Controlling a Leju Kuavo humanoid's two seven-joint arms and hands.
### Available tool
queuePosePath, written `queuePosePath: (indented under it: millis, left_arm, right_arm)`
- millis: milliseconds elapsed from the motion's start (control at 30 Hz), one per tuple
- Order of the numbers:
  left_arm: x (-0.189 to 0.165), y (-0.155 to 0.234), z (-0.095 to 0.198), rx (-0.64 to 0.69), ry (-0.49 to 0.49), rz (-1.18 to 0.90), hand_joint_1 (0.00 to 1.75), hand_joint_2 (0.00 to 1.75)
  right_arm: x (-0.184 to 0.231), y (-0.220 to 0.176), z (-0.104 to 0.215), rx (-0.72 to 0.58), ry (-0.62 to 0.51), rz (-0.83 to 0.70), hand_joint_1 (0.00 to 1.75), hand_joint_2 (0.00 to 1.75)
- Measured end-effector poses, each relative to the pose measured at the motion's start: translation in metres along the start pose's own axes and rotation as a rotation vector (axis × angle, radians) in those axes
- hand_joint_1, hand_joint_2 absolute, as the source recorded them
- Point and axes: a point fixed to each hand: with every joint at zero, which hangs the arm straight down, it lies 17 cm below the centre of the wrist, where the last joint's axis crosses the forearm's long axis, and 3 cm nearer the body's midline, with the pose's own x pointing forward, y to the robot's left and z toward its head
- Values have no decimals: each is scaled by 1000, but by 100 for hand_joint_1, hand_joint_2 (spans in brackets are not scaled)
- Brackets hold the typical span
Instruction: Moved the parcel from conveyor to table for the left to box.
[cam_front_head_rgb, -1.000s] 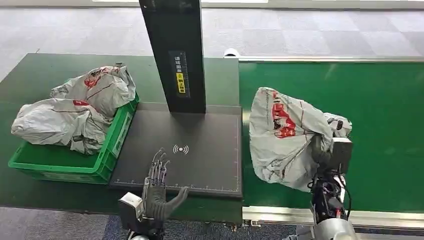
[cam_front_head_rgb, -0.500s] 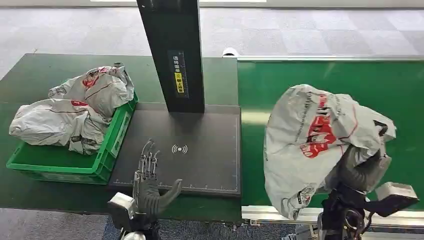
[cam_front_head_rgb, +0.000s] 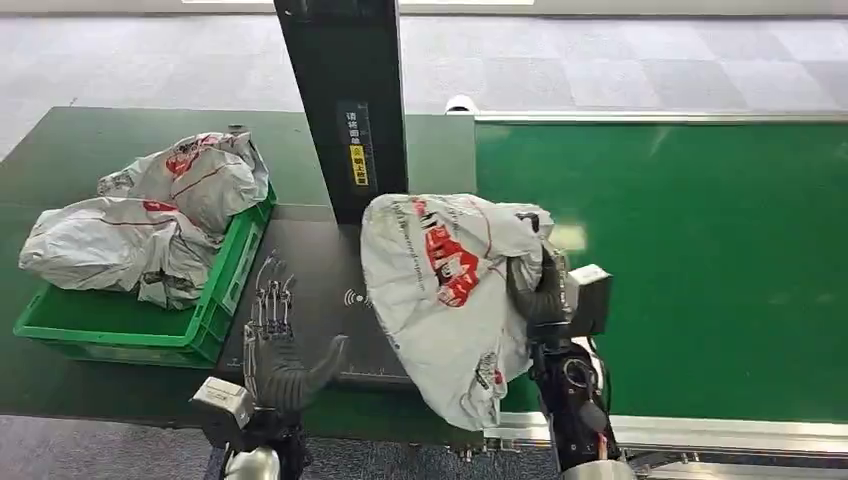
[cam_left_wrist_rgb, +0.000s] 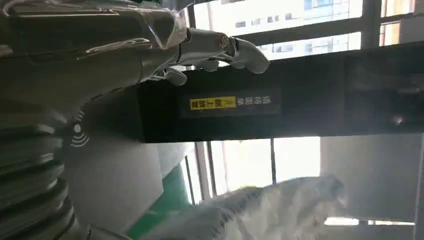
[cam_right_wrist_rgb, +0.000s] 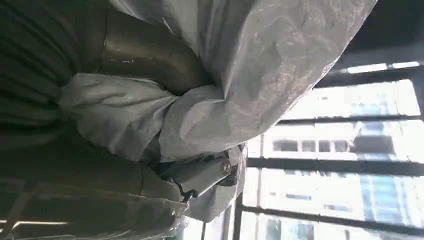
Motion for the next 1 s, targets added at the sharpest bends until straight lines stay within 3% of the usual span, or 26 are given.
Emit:
queuePosePath:
  millis: [100,267,733,767,833,1000]
  left_arm:
    - [5,3,-11,4,-27,-14,0,175]
    - [6,5,-16,6,-37,-18,0,175]
    - [2,4,-14,2,-25,-11,0,175]
    - [2,3,-14,3,-23,-7,0,175]
    - [3,0,-15,3,-24,-1,0,175]
    - [-1,5,-9,25,-8,-15,0,175]
  right_arm:
    - [-19,60,-10,32,67,-172,175,175]
    - [-39,117,-5,156,152,-171,175,175]
    - [-57,132,2,231,210,-112,175,175]
    - [-58,133,2,239,210,-101,0,175]
    - [-58,131,-1,240,211,-66,0,175]
    - [-65,91,-19,51,234,143,0,175]
